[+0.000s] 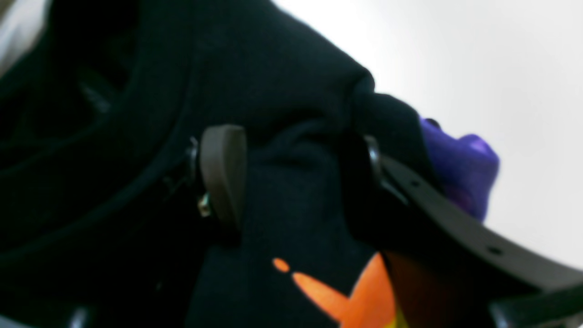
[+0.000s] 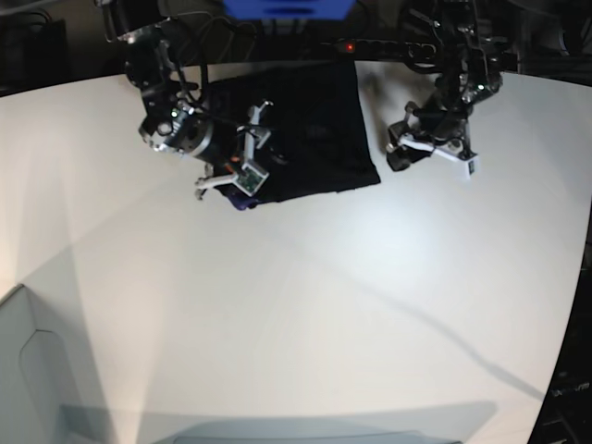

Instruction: Fold the T-shirt properly

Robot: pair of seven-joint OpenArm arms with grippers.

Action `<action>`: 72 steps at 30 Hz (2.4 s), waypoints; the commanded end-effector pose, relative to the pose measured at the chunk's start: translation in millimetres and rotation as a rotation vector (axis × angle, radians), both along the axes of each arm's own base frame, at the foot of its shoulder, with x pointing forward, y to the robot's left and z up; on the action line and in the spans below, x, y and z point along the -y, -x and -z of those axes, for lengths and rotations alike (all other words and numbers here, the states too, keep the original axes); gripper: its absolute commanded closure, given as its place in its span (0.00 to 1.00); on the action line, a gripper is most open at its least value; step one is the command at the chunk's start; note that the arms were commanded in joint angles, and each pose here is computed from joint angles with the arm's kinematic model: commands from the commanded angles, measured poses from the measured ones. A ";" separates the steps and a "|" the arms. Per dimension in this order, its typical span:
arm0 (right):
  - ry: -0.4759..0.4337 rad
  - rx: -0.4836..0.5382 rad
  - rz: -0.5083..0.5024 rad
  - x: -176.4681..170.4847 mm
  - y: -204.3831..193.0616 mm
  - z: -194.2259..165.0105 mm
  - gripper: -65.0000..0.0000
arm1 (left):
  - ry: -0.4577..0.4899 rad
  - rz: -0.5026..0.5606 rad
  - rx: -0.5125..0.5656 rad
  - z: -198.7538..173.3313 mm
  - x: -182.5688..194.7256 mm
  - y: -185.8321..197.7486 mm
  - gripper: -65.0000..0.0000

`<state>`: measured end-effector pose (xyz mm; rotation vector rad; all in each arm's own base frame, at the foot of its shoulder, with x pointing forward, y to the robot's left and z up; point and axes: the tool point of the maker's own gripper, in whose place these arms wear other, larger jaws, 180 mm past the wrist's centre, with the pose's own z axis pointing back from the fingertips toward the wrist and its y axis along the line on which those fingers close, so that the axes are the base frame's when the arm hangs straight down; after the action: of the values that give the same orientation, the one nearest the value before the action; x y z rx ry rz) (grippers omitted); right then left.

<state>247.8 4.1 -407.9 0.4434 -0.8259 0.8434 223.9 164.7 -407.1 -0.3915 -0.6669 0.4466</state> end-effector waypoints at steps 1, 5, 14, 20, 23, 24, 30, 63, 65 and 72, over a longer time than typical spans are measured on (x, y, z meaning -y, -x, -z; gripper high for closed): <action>0.019 0.016 0.016 9.9 -11.6 -1.6 0.48 | 0.006 0.014 0.016 -4.4 4.3 -8.3 0.49; 0.038 0.017 0.095 35.8 -39.9 2.4 0.48 | 0.032 0.050 0.009 2.3 21.0 -18.4 0.49; 0.069 0.116 0.200 81.6 -83.8 -26.1 0.48 | 0.051 0.051 0.047 -9.0 26.3 -32.9 0.49; 0.031 0.251 0.149 57.6 -71.8 -74.4 0.48 | 0.030 0.052 0.019 -1.9 18.3 -20.6 0.49; 0.001 0.288 0.080 29.9 -56.3 -90.4 0.48 | 0.021 0.054 0.005 1.5 15.4 -14.6 0.49; -0.005 0.298 0.050 20.4 -50.0 -94.2 0.48 | 0.016 0.040 0.000 2.5 9.9 -12.2 0.49; -0.015 0.287 -0.099 -16.0 -16.9 -92.0 0.48 | -0.011 -0.034 0.008 -2.6 -19.8 -10.4 0.49; -0.010 0.207 -0.159 -30.0 3.3 -66.0 1.00 | -0.035 -0.050 0.030 -13.2 -29.8 -5.8 0.49; -0.039 0.223 -0.178 -41.2 11.1 -75.9 1.00 | -0.035 -0.050 0.030 -13.2 -29.8 -5.8 0.49; -0.093 0.233 -0.266 -71.8 37.7 -89.1 1.00 | -0.035 -0.050 0.030 -13.2 -29.8 -5.8 0.49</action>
<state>208.6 72.5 -329.8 0.5257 -0.9983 1.1304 225.9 192.9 -401.5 -0.3468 -0.6876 0.4830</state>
